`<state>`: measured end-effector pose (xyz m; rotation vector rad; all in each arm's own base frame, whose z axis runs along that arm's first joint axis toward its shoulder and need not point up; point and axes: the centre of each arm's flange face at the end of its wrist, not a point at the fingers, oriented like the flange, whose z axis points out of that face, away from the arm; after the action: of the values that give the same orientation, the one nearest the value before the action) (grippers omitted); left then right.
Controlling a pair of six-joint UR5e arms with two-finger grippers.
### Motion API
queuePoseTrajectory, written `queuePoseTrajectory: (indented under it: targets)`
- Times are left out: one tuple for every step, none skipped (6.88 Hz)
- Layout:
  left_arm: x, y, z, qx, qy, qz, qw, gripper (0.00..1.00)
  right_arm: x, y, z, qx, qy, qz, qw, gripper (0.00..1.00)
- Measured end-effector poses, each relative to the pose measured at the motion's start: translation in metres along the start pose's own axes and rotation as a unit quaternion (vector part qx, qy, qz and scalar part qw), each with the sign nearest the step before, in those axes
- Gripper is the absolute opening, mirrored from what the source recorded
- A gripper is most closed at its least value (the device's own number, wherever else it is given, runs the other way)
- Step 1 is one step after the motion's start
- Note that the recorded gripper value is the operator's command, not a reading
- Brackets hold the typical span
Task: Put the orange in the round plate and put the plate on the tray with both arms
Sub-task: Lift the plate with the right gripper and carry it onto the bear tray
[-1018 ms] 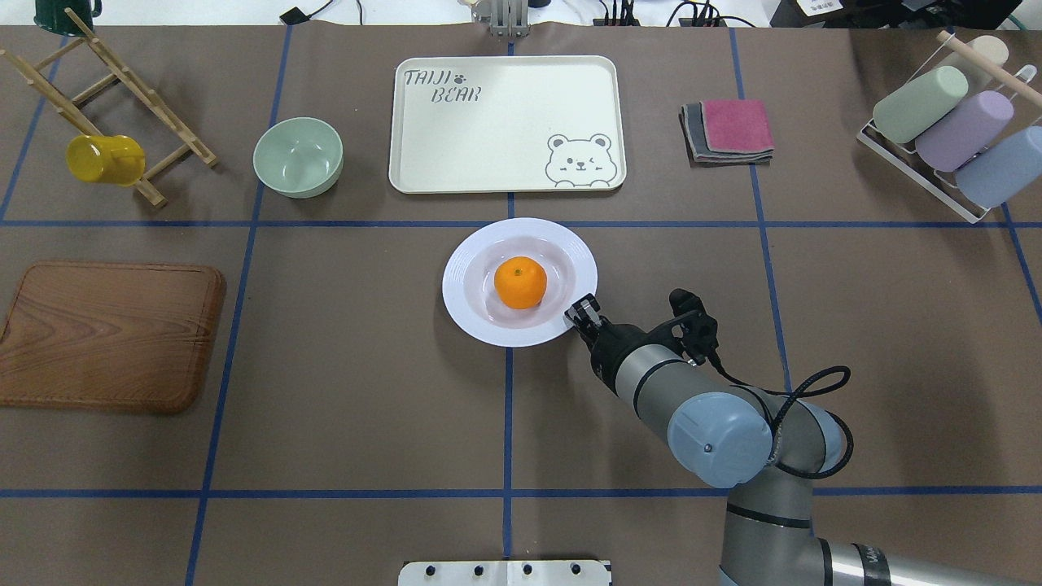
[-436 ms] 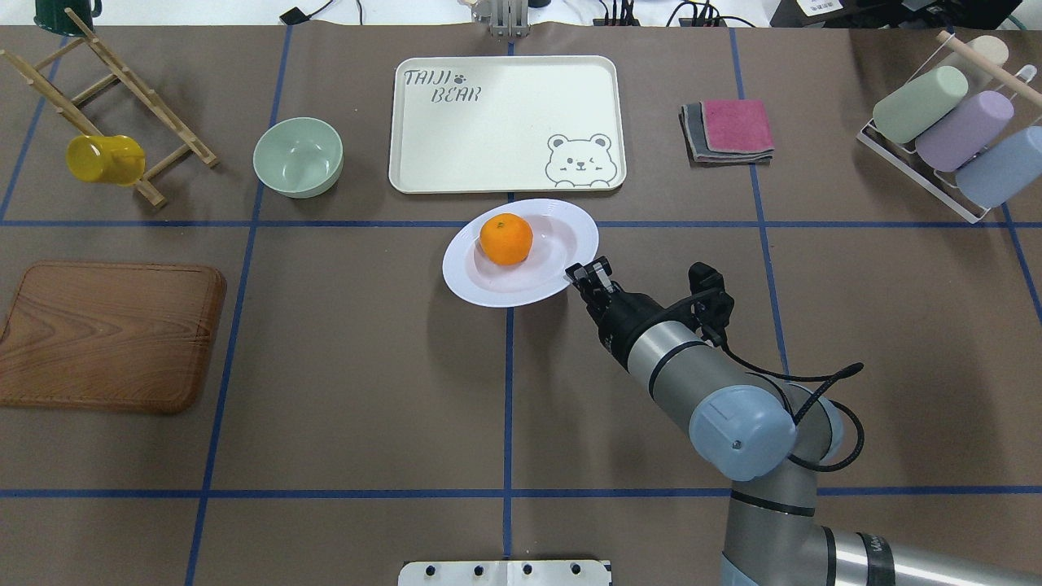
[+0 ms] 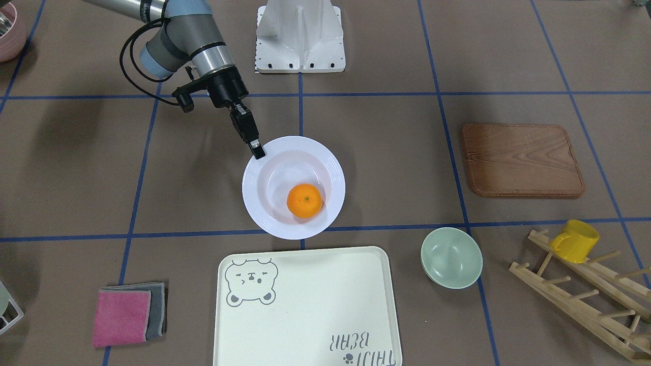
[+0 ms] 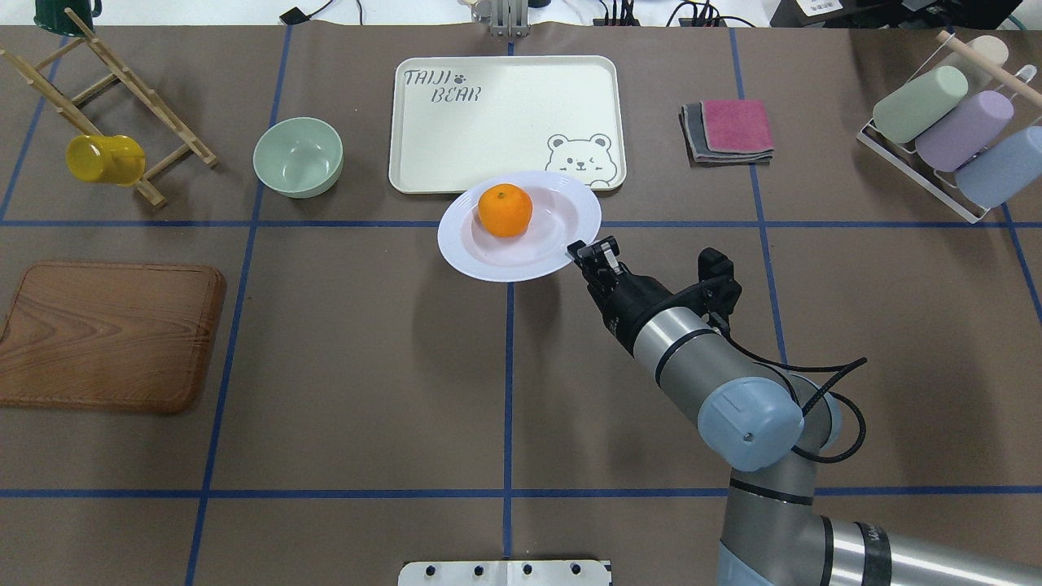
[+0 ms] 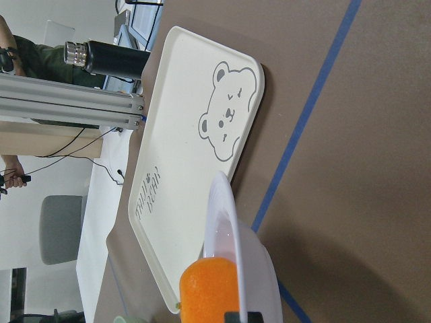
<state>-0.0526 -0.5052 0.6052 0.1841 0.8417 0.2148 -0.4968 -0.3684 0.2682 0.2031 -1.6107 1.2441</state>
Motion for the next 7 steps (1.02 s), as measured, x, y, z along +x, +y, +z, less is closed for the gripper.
queuePoseTrajectory:
  targets:
    - [0.000,0.000,0.000,0.000,0.000,0.000,1.0000,0.99,-0.012,-0.003,0.026,0.021,-0.005,0.018,0.9996,0.00]
    - [0.000,0.000,0.000,0.000,0.000,0.000,1.0000,0.99,-0.021,-0.005,0.067,0.055,-0.002,0.039,0.9977,0.00]
    - [0.000,0.000,0.000,0.000,0.000,0.000,1.0000,0.99,-0.032,-0.004,0.114,0.093,0.000,0.057,0.9940,0.00]
    - [0.001,0.000,-0.001,0.001,0.000,0.001,1.0000,0.99,-0.044,-0.001,0.158,0.128,-0.003,0.074,0.9890,0.00]
    - [0.002,-0.001,-0.002,0.002,0.000,0.002,1.0000,0.99,-0.053,-0.001,0.193,0.160,-0.009,0.091,0.9829,0.00]
    - [0.003,-0.001,-0.003,0.003,-0.001,0.003,1.0000,0.99,-0.056,-0.003,0.218,0.188,-0.016,0.102,0.9768,0.99]
    - [0.003,-0.001,-0.003,0.004,-0.001,0.004,1.0000,0.99,-0.057,-0.004,0.231,0.206,-0.016,0.098,0.9734,1.00]
